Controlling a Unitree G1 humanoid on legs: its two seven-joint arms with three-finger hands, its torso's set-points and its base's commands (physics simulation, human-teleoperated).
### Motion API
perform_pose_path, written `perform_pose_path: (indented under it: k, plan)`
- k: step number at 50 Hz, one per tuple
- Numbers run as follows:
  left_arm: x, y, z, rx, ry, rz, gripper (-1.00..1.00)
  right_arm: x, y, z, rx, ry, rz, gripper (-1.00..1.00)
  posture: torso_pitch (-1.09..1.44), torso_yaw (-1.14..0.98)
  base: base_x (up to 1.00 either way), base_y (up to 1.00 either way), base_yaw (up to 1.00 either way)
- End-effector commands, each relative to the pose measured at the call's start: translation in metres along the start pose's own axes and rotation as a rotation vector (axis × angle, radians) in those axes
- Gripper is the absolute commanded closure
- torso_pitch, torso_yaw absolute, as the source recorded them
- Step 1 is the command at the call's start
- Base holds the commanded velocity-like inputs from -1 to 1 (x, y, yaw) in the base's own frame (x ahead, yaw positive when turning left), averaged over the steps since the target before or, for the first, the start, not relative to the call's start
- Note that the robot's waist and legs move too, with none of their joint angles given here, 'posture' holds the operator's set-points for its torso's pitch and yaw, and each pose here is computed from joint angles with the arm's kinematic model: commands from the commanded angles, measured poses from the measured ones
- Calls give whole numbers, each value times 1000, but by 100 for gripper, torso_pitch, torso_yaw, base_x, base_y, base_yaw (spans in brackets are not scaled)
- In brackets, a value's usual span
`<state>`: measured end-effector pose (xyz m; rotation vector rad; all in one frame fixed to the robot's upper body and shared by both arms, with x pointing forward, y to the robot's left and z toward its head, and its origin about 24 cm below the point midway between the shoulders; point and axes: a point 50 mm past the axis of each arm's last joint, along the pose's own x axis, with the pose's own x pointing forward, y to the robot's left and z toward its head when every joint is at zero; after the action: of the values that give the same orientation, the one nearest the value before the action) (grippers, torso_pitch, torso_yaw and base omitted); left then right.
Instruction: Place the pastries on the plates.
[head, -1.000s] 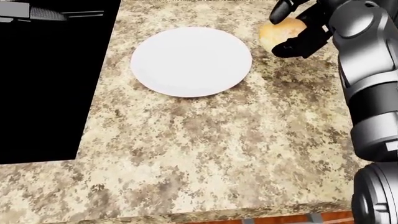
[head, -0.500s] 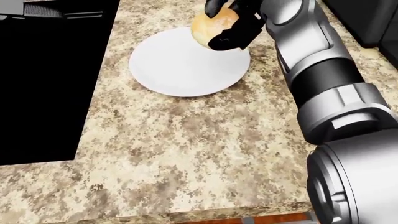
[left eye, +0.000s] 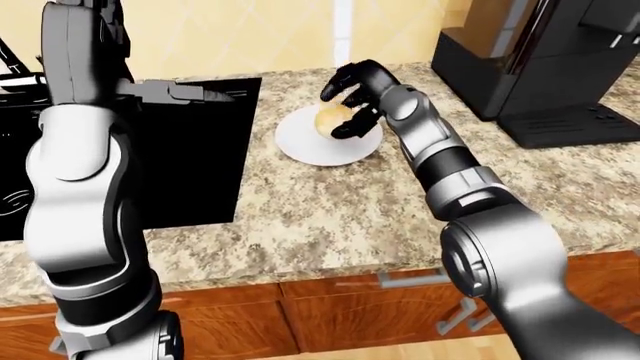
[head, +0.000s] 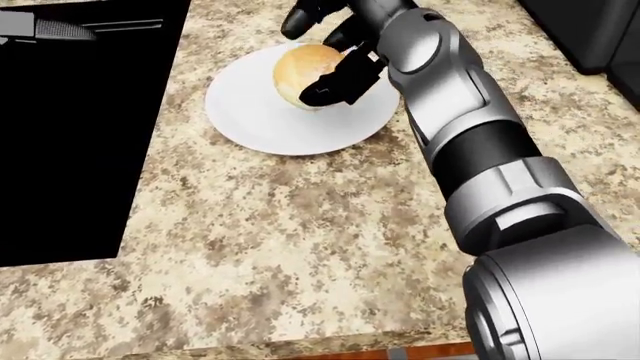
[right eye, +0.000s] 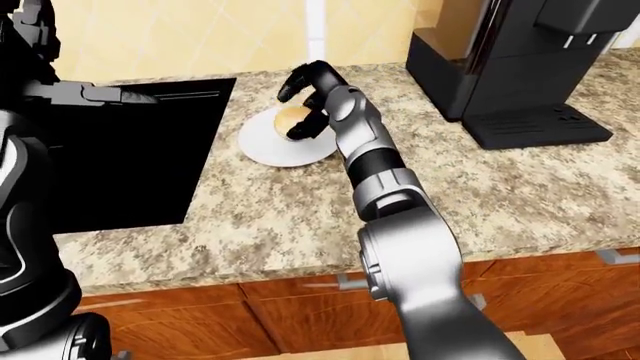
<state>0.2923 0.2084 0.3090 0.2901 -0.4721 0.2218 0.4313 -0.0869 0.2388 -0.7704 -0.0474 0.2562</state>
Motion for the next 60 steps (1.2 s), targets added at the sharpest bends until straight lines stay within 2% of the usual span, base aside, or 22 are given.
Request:
perform_pose_path:
  k: [1, 3, 4, 16, 21, 25, 27, 32, 38, 54, 60]
  plan:
    - [0, 6, 16, 4, -80, 29, -100, -2, -17, 26, -18, -96, -59, -47, 0, 0, 0, 0, 0]
    - [0, 6, 16, 4, -81, 27, -100, -2, -17, 27, -19, -96, -58, -77, 0, 0, 0, 0, 0]
    - [0, 6, 17, 5, -82, 28, -100, -2, -17, 27, -21, -98, -58, -100, 0, 0, 0, 0, 0]
    - [2, 6, 19, 9, -84, 29, -100, -3, -23, 32, -21, -107, -75, -100, 0, 0, 0, 0, 0]
    - [2, 6, 18, 9, -81, 29, -100, -7, -42, 43, 35, -136, -136, -100, 0, 0, 0, 0, 0]
    - [2, 6, 17, 7, -79, 28, -100, -16, -66, 56, 113, -166, -219, -100, 0, 0, 0, 0, 0]
    - [1, 7, 17, 8, -78, 29, -100, -21, -73, 60, 142, -176, -236, -100, 0, 0, 0, 0, 0]
    - [1, 7, 18, 8, -81, 28, -100, -43, -100, 66, 237, -210, -340, -100, 0, 0, 0, 0, 0]
    - [2, 7, 20, 11, -85, 26, -100, -71, -122, 61, 268, -224, -422, -100, 0, 0, 0, 0, 0]
    - [1, 21, 34, 35, -103, 51, -100, -131, -141, 40, 259, -226, -515, -100, 0, 0, 0, 0, 0]
    - [-3, 26, 34, 45, -100, 65, -100, -154, -147, 24, 283, -197, -587, -100, 0, 0, 0, 0, 0]
